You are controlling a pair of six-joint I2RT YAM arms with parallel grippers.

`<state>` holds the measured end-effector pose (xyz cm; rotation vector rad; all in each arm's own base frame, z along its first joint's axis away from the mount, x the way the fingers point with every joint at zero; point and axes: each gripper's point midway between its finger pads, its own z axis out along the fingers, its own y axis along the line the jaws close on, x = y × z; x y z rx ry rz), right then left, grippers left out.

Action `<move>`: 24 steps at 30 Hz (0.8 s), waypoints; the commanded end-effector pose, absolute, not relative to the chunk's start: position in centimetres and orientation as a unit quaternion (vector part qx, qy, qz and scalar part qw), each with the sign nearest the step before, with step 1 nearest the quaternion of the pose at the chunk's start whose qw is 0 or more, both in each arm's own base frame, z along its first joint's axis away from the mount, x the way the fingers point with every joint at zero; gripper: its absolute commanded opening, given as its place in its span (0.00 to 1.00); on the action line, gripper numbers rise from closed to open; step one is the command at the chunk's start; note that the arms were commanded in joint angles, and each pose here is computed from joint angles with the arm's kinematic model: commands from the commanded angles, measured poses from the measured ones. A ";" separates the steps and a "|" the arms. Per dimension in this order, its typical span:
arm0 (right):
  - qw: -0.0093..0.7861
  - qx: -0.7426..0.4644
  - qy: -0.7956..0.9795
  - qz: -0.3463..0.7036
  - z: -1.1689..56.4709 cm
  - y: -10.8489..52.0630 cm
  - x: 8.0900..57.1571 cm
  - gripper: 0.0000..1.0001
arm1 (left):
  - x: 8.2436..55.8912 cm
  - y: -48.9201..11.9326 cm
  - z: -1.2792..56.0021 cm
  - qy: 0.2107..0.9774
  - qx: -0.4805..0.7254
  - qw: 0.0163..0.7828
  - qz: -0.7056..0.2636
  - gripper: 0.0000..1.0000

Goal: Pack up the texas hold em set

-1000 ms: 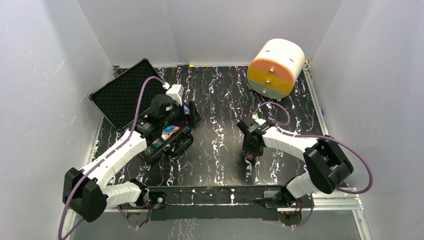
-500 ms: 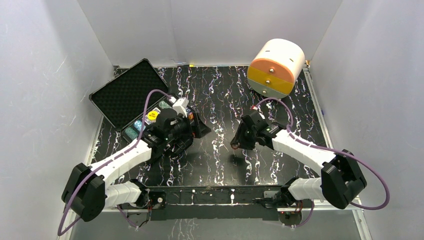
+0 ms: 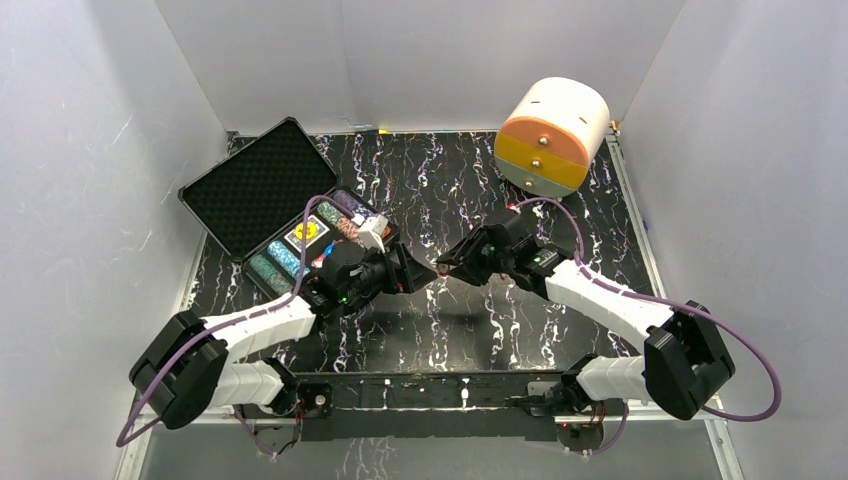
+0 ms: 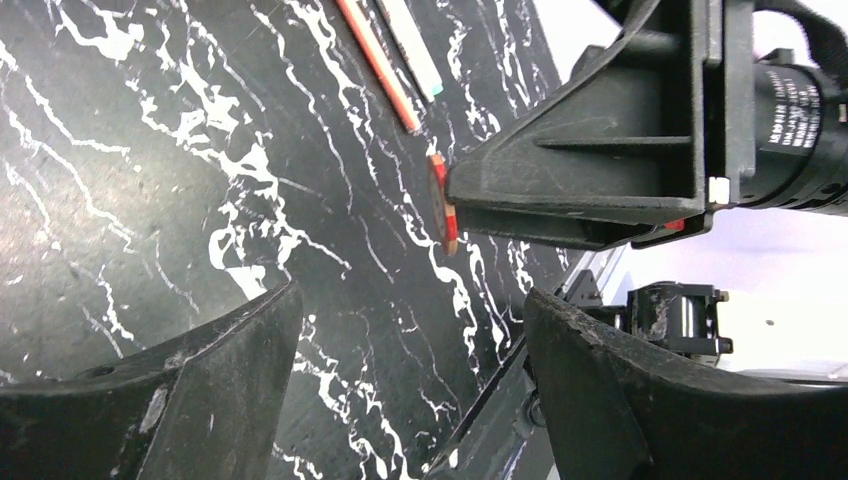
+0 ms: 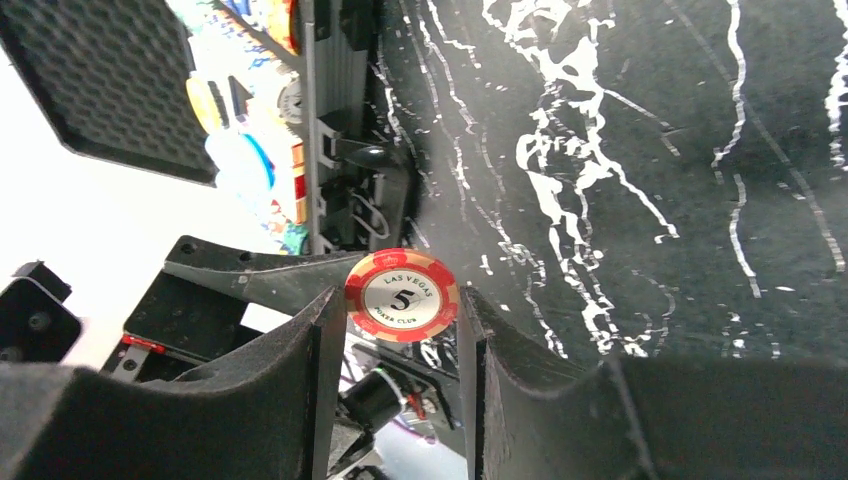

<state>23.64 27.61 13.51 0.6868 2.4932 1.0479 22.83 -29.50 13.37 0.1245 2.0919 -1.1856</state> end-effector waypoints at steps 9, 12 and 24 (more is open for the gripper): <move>0.150 0.271 0.838 0.450 17.0 30.0 24.2 0.43 | 24.7 -31.5 15.9 0.772 0.049 0.406 -0.486 0.51; 0.148 0.269 0.839 0.449 16.8 30.0 24.1 0.43 | 25.0 -31.6 16.2 0.770 0.043 0.411 -0.486 0.44; 0.135 0.271 0.847 0.438 15.2 30.1 24.0 0.43 | 25.3 -31.9 17.6 0.755 0.050 0.430 -0.492 0.46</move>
